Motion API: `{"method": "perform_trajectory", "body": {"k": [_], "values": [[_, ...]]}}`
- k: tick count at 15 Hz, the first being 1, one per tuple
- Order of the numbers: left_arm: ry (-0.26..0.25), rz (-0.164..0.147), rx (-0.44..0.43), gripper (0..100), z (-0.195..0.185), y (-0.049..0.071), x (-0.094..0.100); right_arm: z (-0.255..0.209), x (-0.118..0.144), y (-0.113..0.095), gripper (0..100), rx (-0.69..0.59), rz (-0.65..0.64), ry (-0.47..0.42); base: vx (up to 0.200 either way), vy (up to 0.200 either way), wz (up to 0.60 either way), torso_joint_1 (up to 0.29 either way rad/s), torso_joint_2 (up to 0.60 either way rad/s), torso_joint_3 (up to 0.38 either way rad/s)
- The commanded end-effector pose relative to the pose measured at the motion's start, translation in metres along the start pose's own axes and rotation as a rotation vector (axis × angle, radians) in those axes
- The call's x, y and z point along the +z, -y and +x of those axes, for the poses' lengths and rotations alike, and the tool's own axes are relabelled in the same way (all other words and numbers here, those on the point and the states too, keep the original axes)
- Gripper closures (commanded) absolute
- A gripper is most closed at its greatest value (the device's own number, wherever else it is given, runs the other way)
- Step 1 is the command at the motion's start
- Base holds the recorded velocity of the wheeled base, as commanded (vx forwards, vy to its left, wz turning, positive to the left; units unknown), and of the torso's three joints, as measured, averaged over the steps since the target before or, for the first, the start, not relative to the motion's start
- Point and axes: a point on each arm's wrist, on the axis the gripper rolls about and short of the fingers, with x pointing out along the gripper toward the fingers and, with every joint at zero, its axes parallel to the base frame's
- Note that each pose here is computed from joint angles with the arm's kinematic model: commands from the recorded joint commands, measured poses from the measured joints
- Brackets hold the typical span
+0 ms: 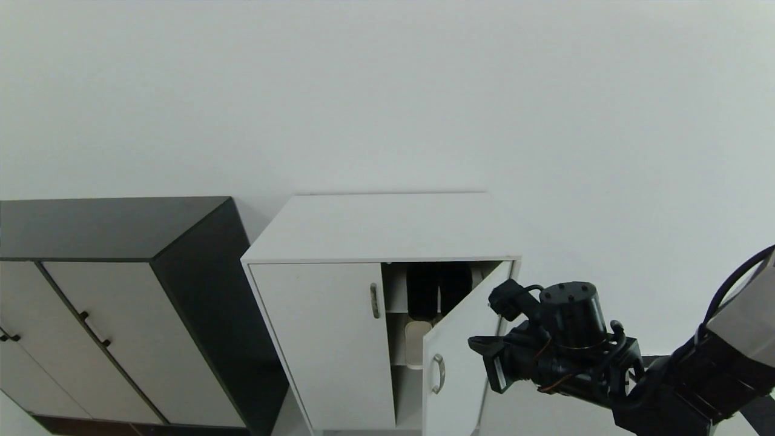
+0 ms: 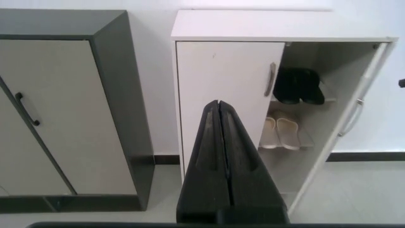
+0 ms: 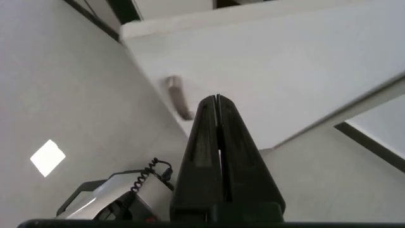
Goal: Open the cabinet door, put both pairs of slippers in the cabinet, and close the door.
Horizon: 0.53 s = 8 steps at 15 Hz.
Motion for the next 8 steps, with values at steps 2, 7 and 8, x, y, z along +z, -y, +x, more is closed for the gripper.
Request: {"method": "perform_trajectory", "body": {"k": [2,7,8], "values": [[0.001,0.000,0.000,100,0.000,0.000,0.000,0.006,-0.002,0.001,100,0.000,0.002,-0.004,0.000,0.000,0.00,0.000,0.00,0.000],[-0.001,0.000,0.000,100,0.000,0.000,0.000,0.026,0.004,0.013,100,-0.031,0.022,0.019,0.000,0.000,0.00,0.000,0.00,0.000],[-0.001,0.000,0.000,100,0.000,0.000,0.000,0.030,0.005,0.016,100,-0.038,0.025,0.024,0.000,0.000,0.00,0.000,0.00,0.000]]}}
